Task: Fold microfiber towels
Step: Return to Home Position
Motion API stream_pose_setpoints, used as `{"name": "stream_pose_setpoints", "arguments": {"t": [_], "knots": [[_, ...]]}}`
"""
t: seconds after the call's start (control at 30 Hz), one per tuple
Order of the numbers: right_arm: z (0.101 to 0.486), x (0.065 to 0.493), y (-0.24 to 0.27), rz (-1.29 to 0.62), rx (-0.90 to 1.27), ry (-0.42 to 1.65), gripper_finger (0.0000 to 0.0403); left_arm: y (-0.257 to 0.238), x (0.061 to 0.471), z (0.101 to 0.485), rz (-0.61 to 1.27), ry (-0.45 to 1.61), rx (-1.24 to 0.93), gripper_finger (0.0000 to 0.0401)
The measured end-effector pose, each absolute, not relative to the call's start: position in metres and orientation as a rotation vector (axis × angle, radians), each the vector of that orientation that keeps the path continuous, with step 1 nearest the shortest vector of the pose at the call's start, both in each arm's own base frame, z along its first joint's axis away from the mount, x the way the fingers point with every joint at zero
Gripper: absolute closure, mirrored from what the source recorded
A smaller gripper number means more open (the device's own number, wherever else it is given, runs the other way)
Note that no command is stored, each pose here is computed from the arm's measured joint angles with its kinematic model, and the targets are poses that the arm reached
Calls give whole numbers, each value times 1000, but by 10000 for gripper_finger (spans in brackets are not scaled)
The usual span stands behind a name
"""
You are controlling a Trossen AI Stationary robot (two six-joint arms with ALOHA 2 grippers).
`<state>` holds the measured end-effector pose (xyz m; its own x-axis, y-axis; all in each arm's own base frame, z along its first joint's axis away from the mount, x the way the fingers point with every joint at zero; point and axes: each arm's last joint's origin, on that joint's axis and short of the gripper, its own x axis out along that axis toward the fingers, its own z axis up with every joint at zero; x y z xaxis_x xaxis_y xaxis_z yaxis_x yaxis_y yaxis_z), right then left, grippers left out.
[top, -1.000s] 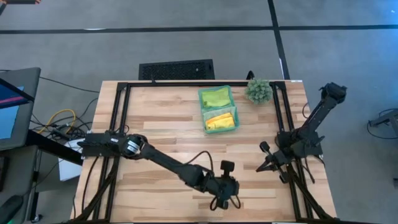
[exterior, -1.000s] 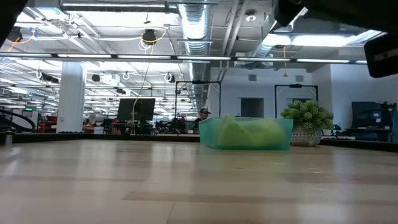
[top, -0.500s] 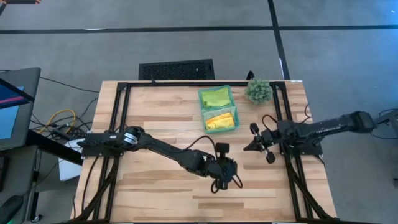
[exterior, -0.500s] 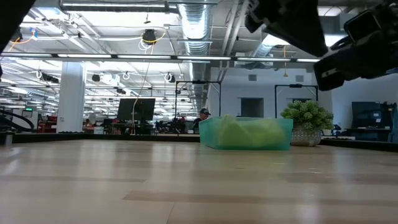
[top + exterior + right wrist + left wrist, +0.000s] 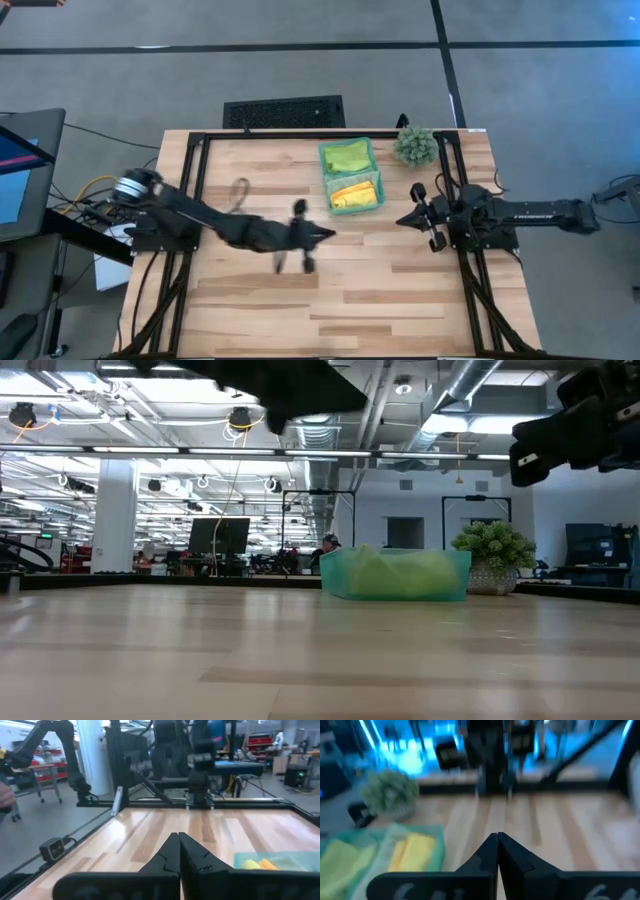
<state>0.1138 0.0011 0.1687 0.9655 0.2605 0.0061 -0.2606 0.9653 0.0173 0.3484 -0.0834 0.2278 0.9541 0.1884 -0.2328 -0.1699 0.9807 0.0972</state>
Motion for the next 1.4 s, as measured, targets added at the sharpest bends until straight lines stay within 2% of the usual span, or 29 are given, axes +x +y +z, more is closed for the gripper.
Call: {"name": "stream_pose_setpoints", "arguments": {"t": [0.17,0.33,0.5,0.97,1.4], "knots": [[169,110,-3,225,15,-10,389,-75,283,231,148,18,24,401],[168,110,-6,199,24,-2,390,-58,235,217,163,-22,5,401],[168,109,-6,199,25,2,387,-45,199,223,174,-99,1,401],[168,109,-8,180,26,5,389,-22,127,225,172,-144,66,401],[163,109,-13,144,35,53,387,-4,98,190,81,-235,5,401]]}}
